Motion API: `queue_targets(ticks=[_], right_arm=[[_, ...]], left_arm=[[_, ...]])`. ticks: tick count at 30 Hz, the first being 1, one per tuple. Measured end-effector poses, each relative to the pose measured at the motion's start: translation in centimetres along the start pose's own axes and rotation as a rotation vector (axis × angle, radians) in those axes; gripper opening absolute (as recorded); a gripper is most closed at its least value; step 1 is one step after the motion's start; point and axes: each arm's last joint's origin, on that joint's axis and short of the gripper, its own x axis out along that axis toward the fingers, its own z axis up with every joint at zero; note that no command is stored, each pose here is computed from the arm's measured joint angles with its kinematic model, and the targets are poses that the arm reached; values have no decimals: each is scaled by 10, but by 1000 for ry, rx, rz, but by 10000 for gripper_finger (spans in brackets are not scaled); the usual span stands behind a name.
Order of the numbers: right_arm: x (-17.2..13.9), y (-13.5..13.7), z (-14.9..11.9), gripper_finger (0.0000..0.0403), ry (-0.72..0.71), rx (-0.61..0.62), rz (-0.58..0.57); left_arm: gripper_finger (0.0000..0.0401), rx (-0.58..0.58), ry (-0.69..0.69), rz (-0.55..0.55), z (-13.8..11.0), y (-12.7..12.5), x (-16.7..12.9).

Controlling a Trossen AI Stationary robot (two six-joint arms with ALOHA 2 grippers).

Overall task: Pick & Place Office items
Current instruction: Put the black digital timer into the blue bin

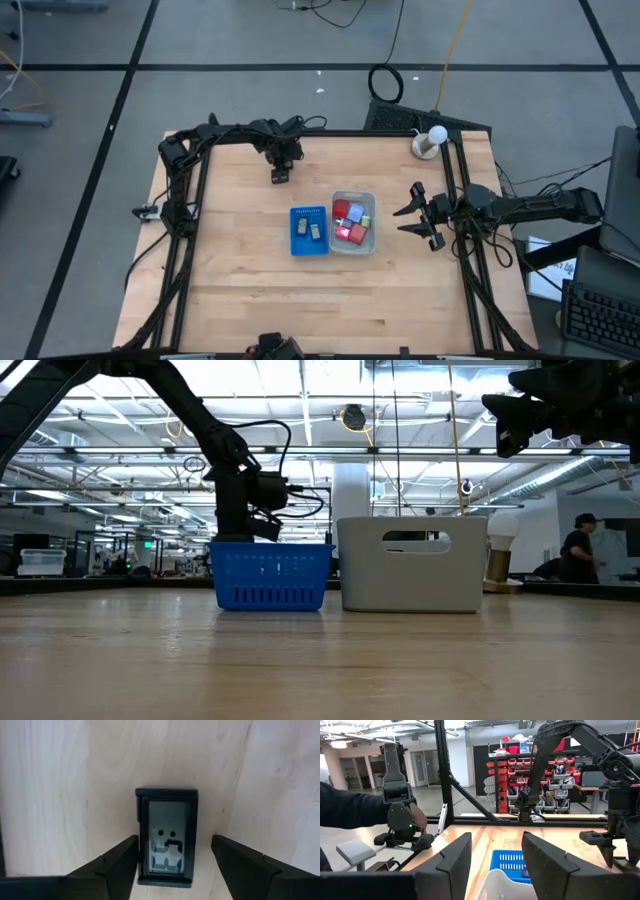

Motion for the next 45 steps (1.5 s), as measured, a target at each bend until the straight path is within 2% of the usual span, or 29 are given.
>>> queue_targets(ticks=[11, 14, 19, 23, 26, 31, 38, 45], right_arm=[[0, 0, 0, 164, 0, 0, 0], [0, 0, 0, 164, 0, 0, 0], [0, 0, 0, 164, 0, 0, 0], [0, 0, 0, 164, 0, 0, 0], [0, 0, 0, 164, 1, 1, 0], [0, 0, 0, 164, 1, 1, 0], [0, 0, -1, 164, 8, 6, -1], [0, 0, -1, 164, 7, 25, -1]], left_arm=[[154, -26, -6, -11, 0, 0, 0], [152, -70, -9, -2, 0, 0, 0], [173, -123, -3, 19, 1, 1, 0], [150, -128, -13, 27, 1, 0, -4], [148, -140, -51, 16, 1, -1, -15], [148, -123, -223, -39, 4, -6, -58], [148, -84, -416, -77, -4, -19, -119], [148, -3, -614, -209, -20, -42, -161]])
